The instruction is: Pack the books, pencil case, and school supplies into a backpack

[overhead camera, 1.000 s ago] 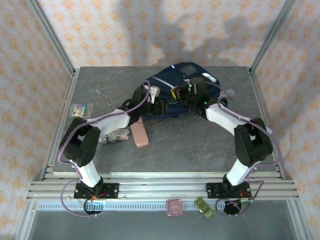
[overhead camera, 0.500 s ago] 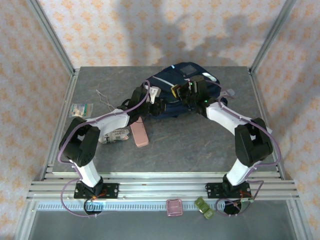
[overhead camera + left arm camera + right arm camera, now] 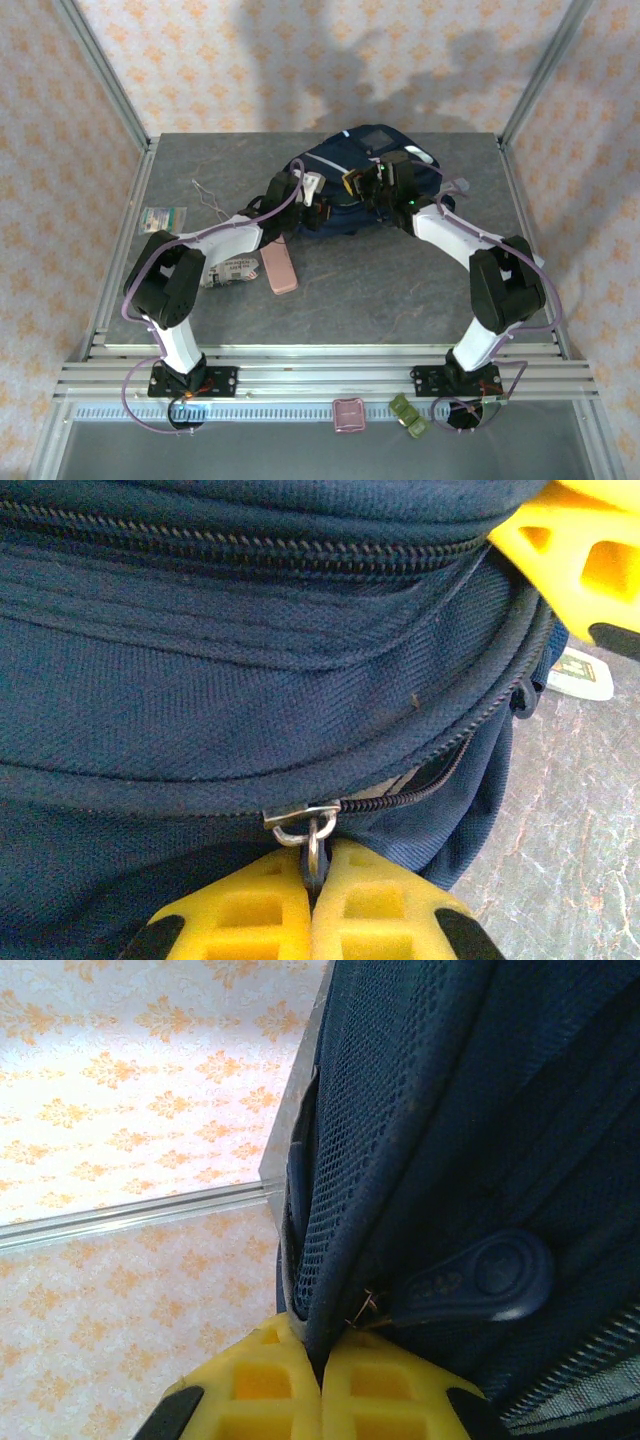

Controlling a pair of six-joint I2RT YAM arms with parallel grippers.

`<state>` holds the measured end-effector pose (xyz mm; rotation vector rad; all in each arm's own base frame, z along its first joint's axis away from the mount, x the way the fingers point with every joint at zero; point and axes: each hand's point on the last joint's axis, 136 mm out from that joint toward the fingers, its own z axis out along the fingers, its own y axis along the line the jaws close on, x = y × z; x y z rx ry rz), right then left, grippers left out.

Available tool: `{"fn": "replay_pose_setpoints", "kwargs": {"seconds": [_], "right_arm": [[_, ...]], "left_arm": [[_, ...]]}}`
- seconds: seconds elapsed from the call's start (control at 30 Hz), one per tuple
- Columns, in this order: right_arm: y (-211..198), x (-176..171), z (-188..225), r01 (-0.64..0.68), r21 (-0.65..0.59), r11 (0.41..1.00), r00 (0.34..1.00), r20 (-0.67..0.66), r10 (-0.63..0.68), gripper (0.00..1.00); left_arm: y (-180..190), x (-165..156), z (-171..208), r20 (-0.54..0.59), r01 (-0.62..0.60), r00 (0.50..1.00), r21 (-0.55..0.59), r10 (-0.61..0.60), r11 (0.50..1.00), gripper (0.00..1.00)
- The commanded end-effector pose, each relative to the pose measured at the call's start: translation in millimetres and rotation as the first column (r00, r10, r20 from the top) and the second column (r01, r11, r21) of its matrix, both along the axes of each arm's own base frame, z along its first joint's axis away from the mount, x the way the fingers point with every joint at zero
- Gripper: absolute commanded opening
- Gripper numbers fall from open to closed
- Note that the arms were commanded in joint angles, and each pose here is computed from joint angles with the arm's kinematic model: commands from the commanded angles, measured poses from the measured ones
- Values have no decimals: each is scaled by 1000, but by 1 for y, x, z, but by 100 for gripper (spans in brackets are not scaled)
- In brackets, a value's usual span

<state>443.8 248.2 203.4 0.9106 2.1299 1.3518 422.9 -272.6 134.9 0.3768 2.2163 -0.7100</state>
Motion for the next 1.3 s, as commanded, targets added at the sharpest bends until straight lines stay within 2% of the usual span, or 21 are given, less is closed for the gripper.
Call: {"fn": "replay_pose_setpoints", "kwargs": {"seconds": [0.0,0.13,0.27,0.53,0.63,0.8,0.93,1.03,1.27], "right_arm": [[1,11,49,-16,31,999,984,181,10,0],[-14,3,27,4,9,1000,989,145,-6,0],[-23,-6,15,14,-15,1000,991,132,-12,0],[-27,-21,-2,-2,-51,999,994,109,8,0],[-27,-18,-1,-14,-85,996,993,115,23,0],[-40,-8,-2,-28,-150,988,993,110,45,0],[-52,-7,-12,-58,-215,975,994,78,76,0],[-76,-8,-19,-22,-278,960,997,60,40,0],[-121,-14,-32,48,-385,922,999,21,-43,0]], "left_arm": [[9,0,5,9,-40,999,73,40,997,0],[39,-6,-7,-2,-125,992,172,127,977,0],[78,-6,-18,-11,-232,970,265,244,936,0],[114,7,-9,52,-369,924,380,378,848,0],[100,1,-2,44,-327,942,339,333,882,0],[55,-30,0,12,-183,982,320,190,929,0],[20,-55,-2,-4,-87,996,307,93,948,0],[-8,-71,1,-37,-14,999,236,23,972,0],[-60,-93,1,-34,75,997,197,-69,978,0]]}}
